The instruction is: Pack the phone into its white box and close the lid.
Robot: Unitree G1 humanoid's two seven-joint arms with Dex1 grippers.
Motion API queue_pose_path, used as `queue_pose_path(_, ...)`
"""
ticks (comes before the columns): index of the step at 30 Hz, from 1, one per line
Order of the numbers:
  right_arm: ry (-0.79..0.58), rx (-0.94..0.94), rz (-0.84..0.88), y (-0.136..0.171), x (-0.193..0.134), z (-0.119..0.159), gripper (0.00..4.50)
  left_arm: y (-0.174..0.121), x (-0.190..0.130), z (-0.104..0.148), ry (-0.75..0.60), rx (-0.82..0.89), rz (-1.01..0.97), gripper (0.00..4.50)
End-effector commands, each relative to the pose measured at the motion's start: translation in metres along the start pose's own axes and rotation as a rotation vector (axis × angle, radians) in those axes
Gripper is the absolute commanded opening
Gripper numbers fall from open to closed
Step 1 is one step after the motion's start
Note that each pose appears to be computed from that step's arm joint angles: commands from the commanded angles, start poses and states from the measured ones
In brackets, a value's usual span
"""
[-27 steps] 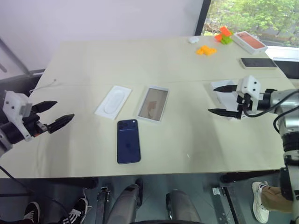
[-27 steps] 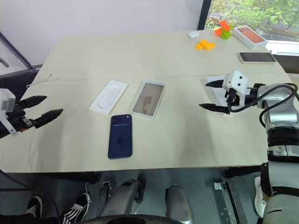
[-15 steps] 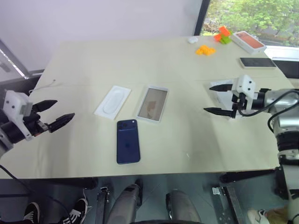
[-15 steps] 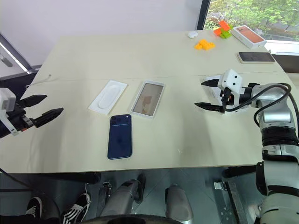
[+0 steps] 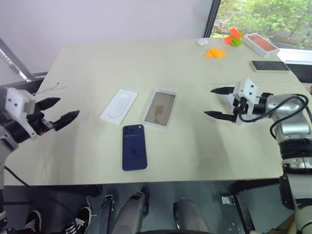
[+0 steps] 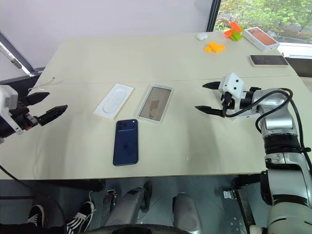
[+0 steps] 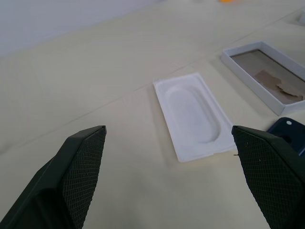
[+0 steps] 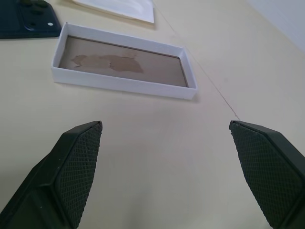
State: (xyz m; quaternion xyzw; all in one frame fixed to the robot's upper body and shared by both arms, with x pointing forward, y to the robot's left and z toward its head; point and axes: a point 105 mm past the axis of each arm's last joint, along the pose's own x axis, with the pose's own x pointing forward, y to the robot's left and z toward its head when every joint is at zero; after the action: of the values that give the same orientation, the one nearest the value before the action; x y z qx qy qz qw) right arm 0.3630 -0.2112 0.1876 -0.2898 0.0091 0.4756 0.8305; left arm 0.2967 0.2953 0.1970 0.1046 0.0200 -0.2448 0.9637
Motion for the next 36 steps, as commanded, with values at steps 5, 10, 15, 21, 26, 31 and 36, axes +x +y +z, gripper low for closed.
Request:
queue_pose_path(5,-0.038,-0.049,-0.02,0.002,0.007,0.015,4.47,0.0,0.025,-0.013,0.024,-0.034,0.069,4.45)
queue_pose_path(10,-0.073,-0.082,-0.003,0.02,0.028,0.024,4.47,-0.005,0.051,-0.019,0.047,-0.146,0.091,4.45)
queue_pose_path(15,-0.071,-0.099,0.007,0.031,0.036,0.025,4.47,0.001,0.073,-0.025,0.089,-0.24,0.155,4.45)
queue_pose_path(21,-0.075,-0.128,0.049,0.049,0.049,0.033,4.47,0.007,0.11,-0.028,0.149,-0.326,0.23,4.45)
queue_pose_path(26,-0.043,-0.109,0.049,0.052,0.056,0.036,4.47,-0.001,0.127,-0.036,0.212,-0.377,0.236,4.45)
queue_pose_path(31,-0.011,0.006,0.06,0.056,0.059,0.033,4.47,-0.01,0.142,-0.04,0.238,-0.417,0.223,4.45)
queue_pose_path(36,-0.004,0.024,0.044,0.054,0.06,0.031,4.47,-0.019,0.157,-0.038,0.267,-0.412,0.199,4.45)
